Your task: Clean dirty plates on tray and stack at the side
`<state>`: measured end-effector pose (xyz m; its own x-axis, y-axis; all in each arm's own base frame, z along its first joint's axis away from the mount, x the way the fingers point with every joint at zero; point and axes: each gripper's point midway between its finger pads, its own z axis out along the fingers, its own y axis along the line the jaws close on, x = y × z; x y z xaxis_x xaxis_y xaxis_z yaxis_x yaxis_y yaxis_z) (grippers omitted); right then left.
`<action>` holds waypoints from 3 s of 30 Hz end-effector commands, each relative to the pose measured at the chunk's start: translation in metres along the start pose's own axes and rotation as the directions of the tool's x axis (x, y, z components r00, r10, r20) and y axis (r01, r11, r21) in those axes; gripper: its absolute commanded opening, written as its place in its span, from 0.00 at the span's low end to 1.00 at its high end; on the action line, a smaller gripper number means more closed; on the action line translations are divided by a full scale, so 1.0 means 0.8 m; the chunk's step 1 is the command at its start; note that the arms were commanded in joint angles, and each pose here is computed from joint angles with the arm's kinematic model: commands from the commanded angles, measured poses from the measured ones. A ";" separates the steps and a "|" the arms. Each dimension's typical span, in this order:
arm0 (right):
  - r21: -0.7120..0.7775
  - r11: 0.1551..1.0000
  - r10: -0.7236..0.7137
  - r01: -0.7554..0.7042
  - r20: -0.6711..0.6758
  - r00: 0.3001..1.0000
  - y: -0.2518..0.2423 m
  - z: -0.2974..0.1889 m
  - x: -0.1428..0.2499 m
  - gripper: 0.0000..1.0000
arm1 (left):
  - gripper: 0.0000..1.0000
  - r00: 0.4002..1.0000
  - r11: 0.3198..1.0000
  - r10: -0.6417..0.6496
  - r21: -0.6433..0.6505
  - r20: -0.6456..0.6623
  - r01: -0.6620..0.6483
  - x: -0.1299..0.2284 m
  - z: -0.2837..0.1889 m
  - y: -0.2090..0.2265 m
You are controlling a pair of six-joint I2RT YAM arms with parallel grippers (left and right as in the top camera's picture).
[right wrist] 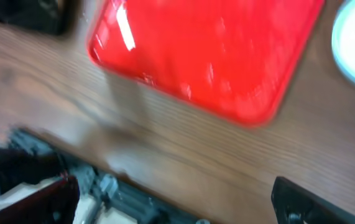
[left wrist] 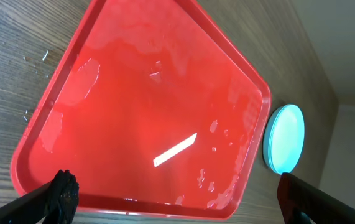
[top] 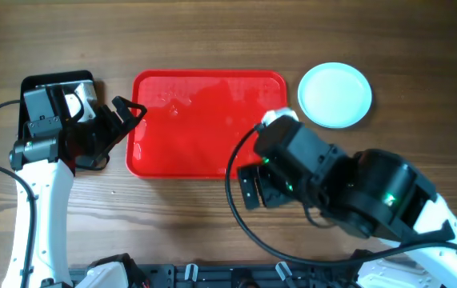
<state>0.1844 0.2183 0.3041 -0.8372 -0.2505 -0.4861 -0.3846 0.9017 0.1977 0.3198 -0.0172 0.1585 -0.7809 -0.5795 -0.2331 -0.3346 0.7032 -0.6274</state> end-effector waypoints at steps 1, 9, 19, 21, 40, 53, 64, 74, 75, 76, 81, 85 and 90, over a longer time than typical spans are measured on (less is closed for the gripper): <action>-0.020 0.998 -0.061 0.064 0.126 0.990 -0.021 -0.024 -0.031 1.00 | 1.00 1.000 1.000 0.000 0.005 -0.012 0.000 0.003 0.003 0.000; -0.078 0.977 0.215 -0.201 0.278 0.936 -0.103 -0.077 -0.061 1.00 | 1.00 1.000 1.000 0.000 0.005 -0.012 0.000 0.003 0.003 0.000; -0.144 0.978 0.205 -0.150 0.534 0.820 -0.135 -0.087 -0.010 1.00 | 1.00 1.000 1.000 0.000 0.005 -0.012 0.000 0.003 0.003 0.000; -0.168 0.977 0.206 -0.131 0.576 0.791 -0.137 -0.074 0.008 1.00 | 1.00 1.000 1.000 0.000 0.005 -0.012 0.000 0.003 0.003 0.000; -0.333 0.943 0.280 -0.008 0.779 0.560 -0.153 0.026 0.050 1.00 | 1.00 1.000 1.000 0.000 0.005 -0.012 0.000 0.003 0.003 0.000; -0.319 0.944 0.250 0.082 0.856 0.453 -0.158 0.047 0.057 1.00 | 1.00 1.000 1.000 0.000 0.005 -0.012 0.000 0.003 0.003 0.000; -0.235 0.971 0.199 0.044 0.895 0.398 -0.181 0.061 0.056 1.00 | 1.00 1.000 1.000 0.000 0.005 -0.012 0.000 0.003 0.003 0.000; -0.102 0.938 0.227 -0.331 0.903 0.366 -0.269 0.081 0.071 1.00 | 1.00 1.000 1.000 0.000 0.005 -0.012 0.000 0.003 0.003 0.000; -0.060 0.941 0.190 -0.333 0.908 0.374 -0.273 0.081 0.072 1.00 | 1.00 1.000 1.000 0.000 0.005 -0.012 0.000 0.003 0.003 0.000; -0.019 0.949 0.147 -0.315 0.910 0.387 -0.273 0.080 0.072 1.00 | 1.00 1.000 1.000 0.000 0.005 -0.012 0.000 0.003 0.003 0.000; 0.080 0.960 0.042 -0.269 0.905 0.422 -0.272 0.081 0.072 1.00 | 1.00 1.000 1.000 0.000 0.005 -0.012 0.000 0.003 0.003 0.000; 0.242 0.954 -0.133 -0.180 0.874 0.468 -0.271 0.082 0.073 1.00 | 1.00 1.000 1.000 0.000 0.005 -0.012 0.000 0.003 0.003 0.000; 0.273 0.942 -0.154 -0.194 0.867 0.474 -0.281 0.080 0.075 1.00 | 1.00 1.000 1.000 0.000 0.005 -0.012 0.000 0.003 0.003 0.000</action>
<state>0.2453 0.0323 0.1741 -0.0213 0.1194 -0.9926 -0.1296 0.9841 0.1212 0.3195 -0.0173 0.1580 -0.7814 -0.5799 -0.2305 -0.3365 0.7026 -0.6271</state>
